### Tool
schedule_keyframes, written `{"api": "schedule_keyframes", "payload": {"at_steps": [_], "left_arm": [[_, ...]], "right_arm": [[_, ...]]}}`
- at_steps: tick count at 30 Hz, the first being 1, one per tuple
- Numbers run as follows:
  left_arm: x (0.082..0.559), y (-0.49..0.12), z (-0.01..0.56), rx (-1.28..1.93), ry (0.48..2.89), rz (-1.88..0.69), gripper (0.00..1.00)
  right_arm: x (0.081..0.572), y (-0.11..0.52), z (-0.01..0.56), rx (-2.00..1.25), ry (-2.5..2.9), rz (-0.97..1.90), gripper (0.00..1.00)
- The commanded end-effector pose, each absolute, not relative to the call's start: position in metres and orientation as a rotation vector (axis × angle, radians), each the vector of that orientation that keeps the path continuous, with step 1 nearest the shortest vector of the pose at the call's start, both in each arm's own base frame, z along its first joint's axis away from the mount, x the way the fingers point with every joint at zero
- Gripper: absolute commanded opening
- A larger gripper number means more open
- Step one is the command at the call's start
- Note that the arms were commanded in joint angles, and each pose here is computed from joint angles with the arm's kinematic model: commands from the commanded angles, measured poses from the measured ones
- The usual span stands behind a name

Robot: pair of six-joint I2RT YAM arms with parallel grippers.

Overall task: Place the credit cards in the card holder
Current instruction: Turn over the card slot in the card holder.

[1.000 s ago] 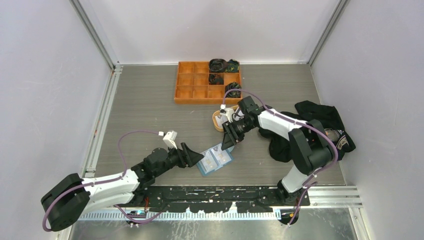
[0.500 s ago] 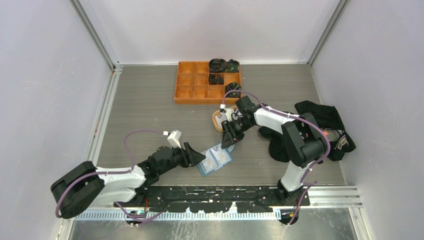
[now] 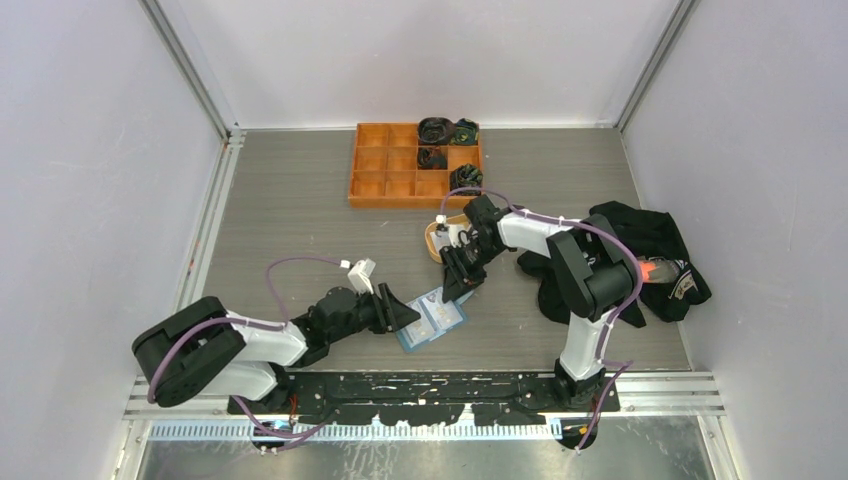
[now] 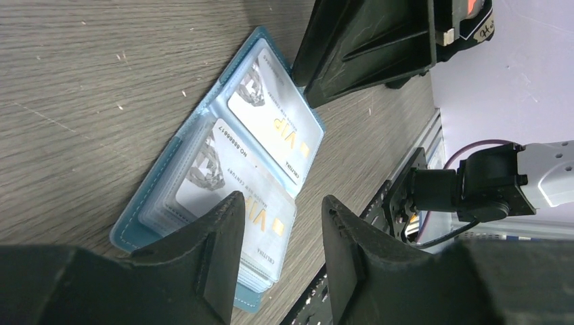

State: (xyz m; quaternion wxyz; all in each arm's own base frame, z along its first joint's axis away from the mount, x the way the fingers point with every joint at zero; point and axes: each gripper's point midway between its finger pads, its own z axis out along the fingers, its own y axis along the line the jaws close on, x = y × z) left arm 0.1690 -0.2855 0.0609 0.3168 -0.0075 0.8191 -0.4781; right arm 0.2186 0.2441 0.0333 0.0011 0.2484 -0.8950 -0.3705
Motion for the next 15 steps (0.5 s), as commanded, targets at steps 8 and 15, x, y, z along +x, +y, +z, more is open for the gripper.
{"api": "schedule_keyframes", "payload": {"at_steps": [8,15], "left_arm": [[0.178,-0.308,0.085,0.003,2.067,-1.370,0.45],[0.177,-0.312,0.080,0.005,2.079,-1.387,0.44]], "right_arm": [[0.221,0.248,0.035,0.770,-2.800,-1.133,0.42],[0.214,0.258,0.043,0.764,-2.724,-1.237,0.41]]}}
